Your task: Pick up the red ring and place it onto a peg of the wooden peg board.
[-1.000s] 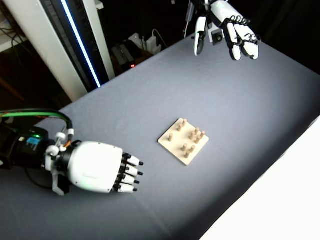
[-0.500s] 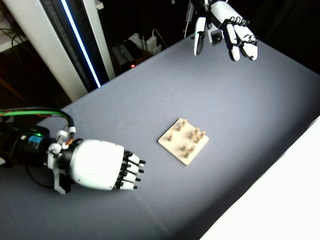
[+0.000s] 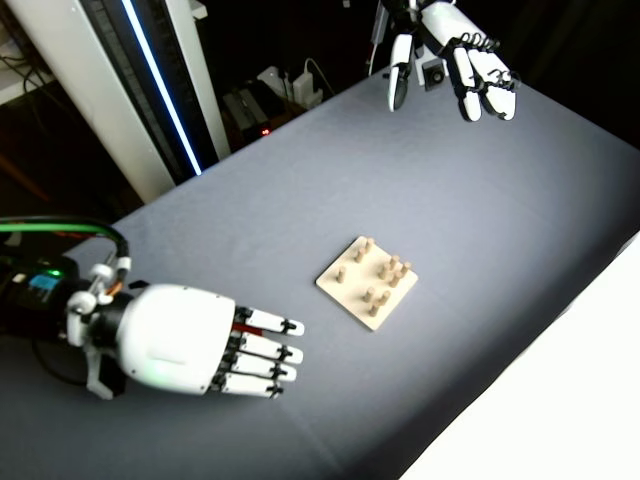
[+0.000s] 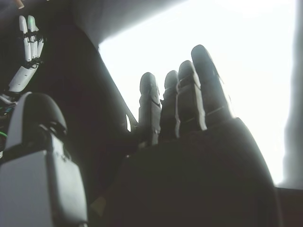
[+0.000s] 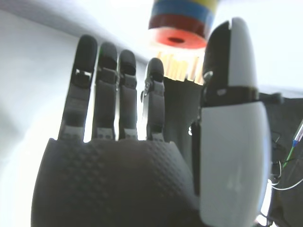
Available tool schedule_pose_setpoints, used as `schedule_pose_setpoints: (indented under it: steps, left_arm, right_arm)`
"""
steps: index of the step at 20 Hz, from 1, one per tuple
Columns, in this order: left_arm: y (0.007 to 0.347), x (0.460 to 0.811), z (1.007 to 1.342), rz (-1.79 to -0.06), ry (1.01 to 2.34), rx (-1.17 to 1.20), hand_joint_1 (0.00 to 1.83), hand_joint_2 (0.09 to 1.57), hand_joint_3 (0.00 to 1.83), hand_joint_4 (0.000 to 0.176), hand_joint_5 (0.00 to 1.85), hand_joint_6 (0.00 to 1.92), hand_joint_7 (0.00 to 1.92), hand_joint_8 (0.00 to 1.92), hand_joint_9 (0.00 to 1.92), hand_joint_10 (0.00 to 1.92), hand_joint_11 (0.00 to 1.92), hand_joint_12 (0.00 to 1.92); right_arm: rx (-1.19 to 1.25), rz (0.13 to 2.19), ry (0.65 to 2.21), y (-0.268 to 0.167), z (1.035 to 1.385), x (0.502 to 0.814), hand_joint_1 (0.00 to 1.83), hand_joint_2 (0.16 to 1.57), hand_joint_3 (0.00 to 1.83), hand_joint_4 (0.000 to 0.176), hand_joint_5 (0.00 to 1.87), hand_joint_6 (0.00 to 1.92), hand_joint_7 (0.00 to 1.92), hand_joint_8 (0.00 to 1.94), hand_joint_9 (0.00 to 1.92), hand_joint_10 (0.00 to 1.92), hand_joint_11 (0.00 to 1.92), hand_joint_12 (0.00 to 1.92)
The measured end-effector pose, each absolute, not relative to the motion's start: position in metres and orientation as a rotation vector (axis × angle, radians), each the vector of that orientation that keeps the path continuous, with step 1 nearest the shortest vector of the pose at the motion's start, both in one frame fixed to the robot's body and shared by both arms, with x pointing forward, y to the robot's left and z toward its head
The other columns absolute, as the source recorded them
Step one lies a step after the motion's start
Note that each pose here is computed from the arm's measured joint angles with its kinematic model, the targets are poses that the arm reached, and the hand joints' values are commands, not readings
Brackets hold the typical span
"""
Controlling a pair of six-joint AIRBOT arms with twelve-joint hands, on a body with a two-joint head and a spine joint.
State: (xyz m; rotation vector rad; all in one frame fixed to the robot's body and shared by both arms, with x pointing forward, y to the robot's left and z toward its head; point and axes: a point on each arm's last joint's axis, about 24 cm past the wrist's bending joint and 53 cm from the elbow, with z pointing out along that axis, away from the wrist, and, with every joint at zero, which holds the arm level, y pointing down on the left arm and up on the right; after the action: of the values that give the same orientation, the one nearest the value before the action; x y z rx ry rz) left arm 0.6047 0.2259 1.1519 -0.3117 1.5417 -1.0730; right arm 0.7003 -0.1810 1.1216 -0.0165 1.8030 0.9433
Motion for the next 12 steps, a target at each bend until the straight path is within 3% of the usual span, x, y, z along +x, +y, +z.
schedule_pose_setpoints:
  steps: [1, 2, 3, 5, 6, 7, 9, 12]
  left_arm:
    - [0.2260, 0.6048, 1.1519, -1.075, 1.542, -0.314, 0.64, 1.05, 0.00, 0.006, 0.29, 0.00, 0.08, 0.00, 0.06, 0.00, 0.00, 0.45]
    - [0.2261, 0.6048, 1.1521, -1.075, 1.541, -0.314, 0.63, 1.05, 0.00, 0.000, 0.29, 0.00, 0.09, 0.00, 0.06, 0.00, 0.00, 0.45]
    - [0.2261, 0.6048, 1.1522, -1.075, 1.540, -0.314, 0.63, 1.05, 0.00, 0.000, 0.29, 0.00, 0.09, 0.00, 0.06, 0.00, 0.00, 0.45]
    - [0.2264, 0.6049, 1.1522, -1.075, 1.539, -0.316, 0.64, 1.05, 0.00, 0.007, 0.29, 0.00, 0.10, 0.00, 0.06, 0.00, 0.00, 0.48]
    - [0.2263, 0.6049, 1.1523, -1.075, 1.539, -0.315, 0.66, 1.05, 0.00, 0.000, 0.29, 0.00, 0.09, 0.00, 0.05, 0.00, 0.00, 0.44]
    - [0.2260, 0.6047, 1.1526, -1.076, 1.538, -0.314, 0.63, 1.05, 0.00, 0.000, 0.29, 0.00, 0.09, 0.00, 0.05, 0.00, 0.00, 0.43]
    - [0.2260, 0.6046, 1.1535, -1.078, 1.535, -0.313, 0.64, 1.05, 0.00, 0.000, 0.29, 0.00, 0.09, 0.00, 0.05, 0.00, 0.00, 0.43]
    - [0.2263, 0.6048, 1.1536, -1.077, 1.534, -0.314, 0.63, 1.05, 0.00, 0.000, 0.30, 0.00, 0.09, 0.00, 0.06, 0.00, 0.00, 0.43]
  right_arm:
    - [-0.016, 0.940, 1.807, -0.1813, 1.1206, 0.7004, 1.16, 0.94, 0.00, 0.102, 0.55, 0.00, 0.50, 0.00, 0.51, 0.01, 0.21, 0.87]
    - [-0.014, 0.934, 1.815, -0.1819, 1.1187, 0.7006, 1.19, 0.94, 0.00, 0.075, 0.58, 0.00, 0.54, 0.00, 0.55, 0.01, 0.26, 0.85]
    - [-0.013, 0.933, 1.815, -0.1822, 1.1185, 0.7008, 1.19, 0.94, 0.00, 0.075, 0.58, 0.00, 0.54, 0.00, 0.55, 0.01, 0.26, 0.85]
    - [-0.011, 0.929, 1.821, -0.1828, 1.1172, 0.7010, 1.23, 0.96, 0.01, 0.049, 0.62, 0.01, 0.55, 0.00, 0.57, 0.01, 0.27, 0.84]
    - [-0.010, 0.926, 1.824, -0.1831, 1.1165, 0.7011, 1.24, 0.96, 0.00, 0.021, 0.64, 0.02, 0.57, 0.01, 0.59, 0.02, 0.29, 0.84]
    - [-0.009, 0.924, 1.826, -0.1835, 1.1159, 0.7013, 1.23, 0.96, 0.00, 0.006, 0.68, 0.01, 0.60, 0.01, 0.62, 0.01, 0.31, 0.84]
    - [-0.009, 0.925, 1.826, -0.1831, 1.1157, 0.7012, 1.24, 0.97, 0.00, 0.000, 0.73, 0.01, 0.67, 0.01, 0.68, 0.02, 0.35, 0.88]
    - [-0.016, 0.931, 1.830, -0.1786, 1.1131, 0.7000, 1.22, 0.96, 0.00, 0.000, 0.80, 0.00, 0.80, 0.01, 0.82, 0.04, 0.39, 1.13]
